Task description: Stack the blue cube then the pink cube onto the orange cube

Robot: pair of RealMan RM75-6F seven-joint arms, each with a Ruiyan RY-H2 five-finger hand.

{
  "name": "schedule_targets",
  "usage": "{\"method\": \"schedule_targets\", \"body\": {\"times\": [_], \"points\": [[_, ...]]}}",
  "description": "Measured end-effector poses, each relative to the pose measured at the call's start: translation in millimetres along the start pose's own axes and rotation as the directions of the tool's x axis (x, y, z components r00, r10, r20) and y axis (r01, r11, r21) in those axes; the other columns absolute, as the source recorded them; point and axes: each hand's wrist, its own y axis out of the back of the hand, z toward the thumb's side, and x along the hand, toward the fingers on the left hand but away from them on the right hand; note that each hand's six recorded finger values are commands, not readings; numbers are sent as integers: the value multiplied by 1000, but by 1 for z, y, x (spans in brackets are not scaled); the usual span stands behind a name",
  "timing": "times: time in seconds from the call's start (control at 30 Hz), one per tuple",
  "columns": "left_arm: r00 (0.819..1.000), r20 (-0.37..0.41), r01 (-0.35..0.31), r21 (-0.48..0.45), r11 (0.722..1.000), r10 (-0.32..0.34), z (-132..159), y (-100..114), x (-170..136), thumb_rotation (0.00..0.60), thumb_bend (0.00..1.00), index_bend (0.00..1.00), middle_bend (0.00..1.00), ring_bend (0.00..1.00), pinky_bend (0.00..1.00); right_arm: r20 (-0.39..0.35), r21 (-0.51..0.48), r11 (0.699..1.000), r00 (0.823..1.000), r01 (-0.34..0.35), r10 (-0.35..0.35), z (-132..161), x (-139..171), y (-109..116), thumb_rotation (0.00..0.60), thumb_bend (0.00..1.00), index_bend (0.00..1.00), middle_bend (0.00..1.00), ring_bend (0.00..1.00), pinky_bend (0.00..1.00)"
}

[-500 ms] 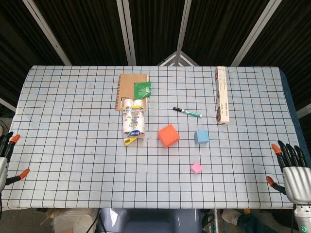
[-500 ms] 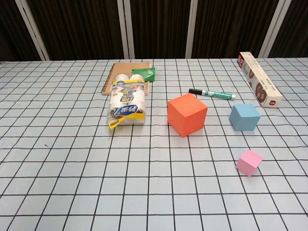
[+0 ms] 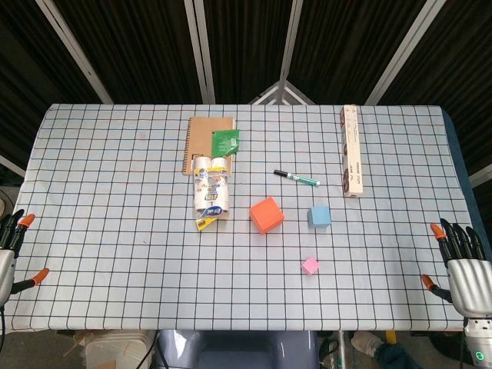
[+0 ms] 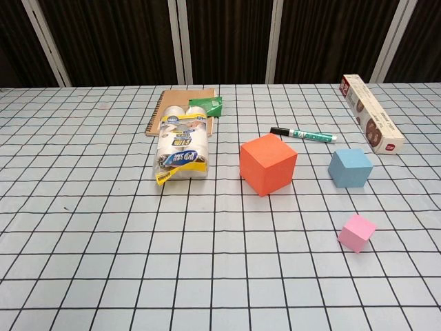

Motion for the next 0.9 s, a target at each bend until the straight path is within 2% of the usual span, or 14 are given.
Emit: {"method": "schedule_targets", "body": {"times": [0.33, 0.57, 0.73, 0.83, 0.9], "points": [[1000, 2, -18, -5, 1000, 19, 0, 4, -6, 600, 114, 27, 0, 0, 0, -11, -11, 1000, 1000, 21, -22, 1, 1, 3, 600, 259, 0, 0, 0, 0], [1000, 5, -13, 1, 1000, 13, 2, 2, -4, 600, 114, 27, 0, 0, 0, -32, -47, 999, 999, -15, 14, 5, 4, -1, 600, 258, 0, 0, 0, 0], [1000, -5, -12, 3, 1000, 12, 0, 2, -3, 600, 114, 27, 0, 0, 0, -94, -68, 997, 995, -45, 38, 20, 5, -4, 600, 259, 0, 0, 0, 0], [1000, -15, -14, 6, 1000, 14, -2, 2, -2, 600, 114, 27, 0, 0, 0, -128, -32, 998, 991, -48, 44, 28, 1, -5, 600, 259, 0, 0, 0, 0], [1000, -21, -16, 9, 1000, 16, -3, 2, -2, 600, 114, 27, 0, 0, 0, -177, 2, 999, 983, -46, 45, 39, -7, -6, 600, 259, 0, 0, 0, 0]]}}
